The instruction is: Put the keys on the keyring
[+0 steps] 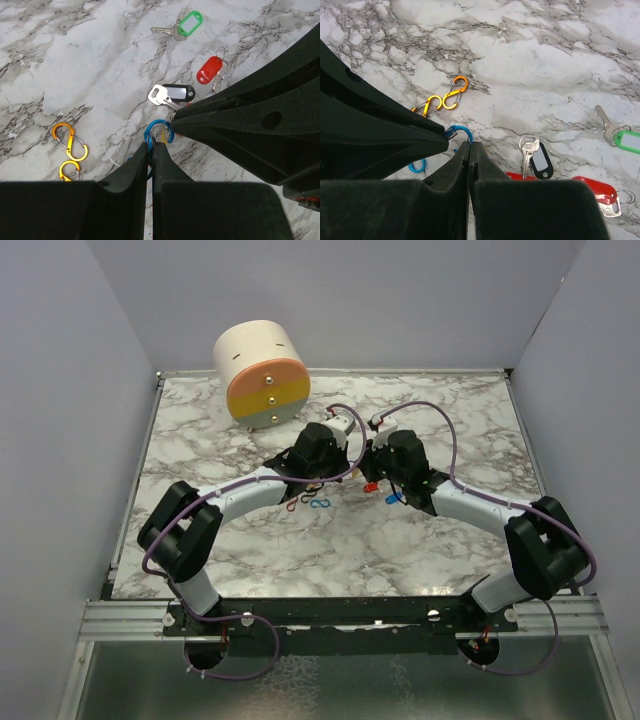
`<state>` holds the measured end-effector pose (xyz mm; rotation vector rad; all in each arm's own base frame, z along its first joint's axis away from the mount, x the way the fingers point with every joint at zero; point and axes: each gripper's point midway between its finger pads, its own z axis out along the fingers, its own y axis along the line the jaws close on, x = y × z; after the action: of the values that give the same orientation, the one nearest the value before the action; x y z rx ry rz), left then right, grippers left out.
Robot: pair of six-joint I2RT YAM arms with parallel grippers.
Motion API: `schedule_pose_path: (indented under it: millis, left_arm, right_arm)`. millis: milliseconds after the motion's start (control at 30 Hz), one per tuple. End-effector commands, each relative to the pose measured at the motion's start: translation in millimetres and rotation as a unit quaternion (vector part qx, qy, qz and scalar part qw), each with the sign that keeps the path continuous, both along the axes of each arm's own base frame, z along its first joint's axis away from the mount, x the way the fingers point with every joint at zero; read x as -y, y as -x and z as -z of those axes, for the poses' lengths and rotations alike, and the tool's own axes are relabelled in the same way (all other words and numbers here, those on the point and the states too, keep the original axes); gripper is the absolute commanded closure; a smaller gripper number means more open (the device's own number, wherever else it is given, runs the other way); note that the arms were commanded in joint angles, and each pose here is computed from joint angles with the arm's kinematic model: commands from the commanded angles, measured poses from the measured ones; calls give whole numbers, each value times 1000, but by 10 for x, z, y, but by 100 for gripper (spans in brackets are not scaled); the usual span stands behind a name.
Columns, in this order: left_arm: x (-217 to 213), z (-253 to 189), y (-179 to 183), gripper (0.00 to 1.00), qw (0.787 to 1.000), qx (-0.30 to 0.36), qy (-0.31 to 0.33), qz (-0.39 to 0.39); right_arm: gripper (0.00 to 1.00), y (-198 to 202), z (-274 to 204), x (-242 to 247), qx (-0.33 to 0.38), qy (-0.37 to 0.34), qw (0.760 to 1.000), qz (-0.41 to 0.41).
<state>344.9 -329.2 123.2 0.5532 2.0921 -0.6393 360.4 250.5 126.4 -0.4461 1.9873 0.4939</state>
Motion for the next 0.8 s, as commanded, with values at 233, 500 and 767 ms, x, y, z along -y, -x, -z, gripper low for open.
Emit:
schedule_pose_path:
  millis: [233,500,767]
  left_arm:
    - [-149,-131,85,44,1000,16,-6,-16]
    - [-562,-286,68,27,993,54,-16,-103]
    - [-1064,-551,184,1,974,98,23,-204]
  right_arm:
    - [99,-60,-161,177,30,12,999,40]
    - [99,-112,-183,179,32,15,998,48]
    - [99,-565,-238,-52,44,22,997,56]
